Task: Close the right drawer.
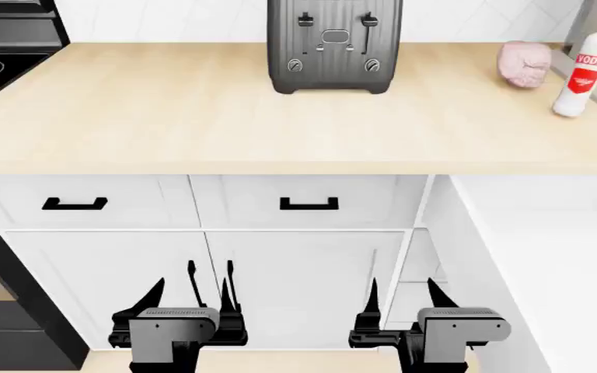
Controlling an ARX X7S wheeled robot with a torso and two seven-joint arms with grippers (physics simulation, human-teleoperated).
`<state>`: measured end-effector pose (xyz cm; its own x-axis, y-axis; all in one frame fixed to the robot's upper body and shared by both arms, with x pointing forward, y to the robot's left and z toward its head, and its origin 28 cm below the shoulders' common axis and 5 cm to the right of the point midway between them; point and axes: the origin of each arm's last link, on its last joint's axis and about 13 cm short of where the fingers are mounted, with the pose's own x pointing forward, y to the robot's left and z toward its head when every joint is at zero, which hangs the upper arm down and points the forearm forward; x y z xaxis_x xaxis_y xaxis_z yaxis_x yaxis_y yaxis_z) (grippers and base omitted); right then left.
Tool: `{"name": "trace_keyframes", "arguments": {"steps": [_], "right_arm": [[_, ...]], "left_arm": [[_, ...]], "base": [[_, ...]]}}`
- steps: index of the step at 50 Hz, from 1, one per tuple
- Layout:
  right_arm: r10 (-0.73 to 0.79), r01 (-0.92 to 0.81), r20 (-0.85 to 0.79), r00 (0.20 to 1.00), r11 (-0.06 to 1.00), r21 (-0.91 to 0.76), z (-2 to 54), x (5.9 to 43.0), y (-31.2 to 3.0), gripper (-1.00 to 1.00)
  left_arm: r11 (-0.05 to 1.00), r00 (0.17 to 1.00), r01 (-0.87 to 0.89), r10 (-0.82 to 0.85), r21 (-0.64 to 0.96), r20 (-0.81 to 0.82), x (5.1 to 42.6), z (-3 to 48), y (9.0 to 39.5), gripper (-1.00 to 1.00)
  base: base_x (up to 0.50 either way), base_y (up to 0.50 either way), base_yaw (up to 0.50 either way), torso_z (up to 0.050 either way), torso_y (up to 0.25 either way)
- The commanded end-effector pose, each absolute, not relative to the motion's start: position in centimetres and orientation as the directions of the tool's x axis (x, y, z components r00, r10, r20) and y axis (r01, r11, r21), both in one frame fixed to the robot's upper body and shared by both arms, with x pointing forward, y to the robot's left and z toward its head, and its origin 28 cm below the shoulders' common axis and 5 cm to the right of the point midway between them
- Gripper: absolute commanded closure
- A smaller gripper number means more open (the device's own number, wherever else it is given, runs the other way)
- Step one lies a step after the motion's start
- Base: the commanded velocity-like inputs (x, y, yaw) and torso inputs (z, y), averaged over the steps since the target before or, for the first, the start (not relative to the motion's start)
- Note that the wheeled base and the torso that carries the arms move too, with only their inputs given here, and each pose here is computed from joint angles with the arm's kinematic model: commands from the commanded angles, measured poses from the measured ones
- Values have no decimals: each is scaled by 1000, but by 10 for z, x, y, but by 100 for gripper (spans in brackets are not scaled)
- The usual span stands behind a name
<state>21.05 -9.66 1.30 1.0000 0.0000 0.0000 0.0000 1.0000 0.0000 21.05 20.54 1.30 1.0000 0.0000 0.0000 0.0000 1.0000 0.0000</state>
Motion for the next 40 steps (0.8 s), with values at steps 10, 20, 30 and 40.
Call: {"name": "trace_keyframes", "arguments": {"steps": [10,20,30,40], "right_arm": [[-5,5,-31,999,1000,-7,13,210,-96,-100],[-11,9,-38,999,999,-34,13,210,-97,-100],[-10,9,-14,1000,999,-41,13,210,-97,-100],[5,4,82,997,993,-118,13,212,-98,-100]], "left_arm": [[1000,1000,-22,23,-15,16,200,30,203,-100],[1000,1000,0,0,-19,28,207,26,203,-100],[1000,999,1,0,-25,42,208,28,204,-100],[1000,992,1,-1,-1,123,207,61,203,-100]], "base": [[0,0,0,0,0],[0,0,0,0,0],[0,0,0,0,0],[0,0,0,0,0]]}}
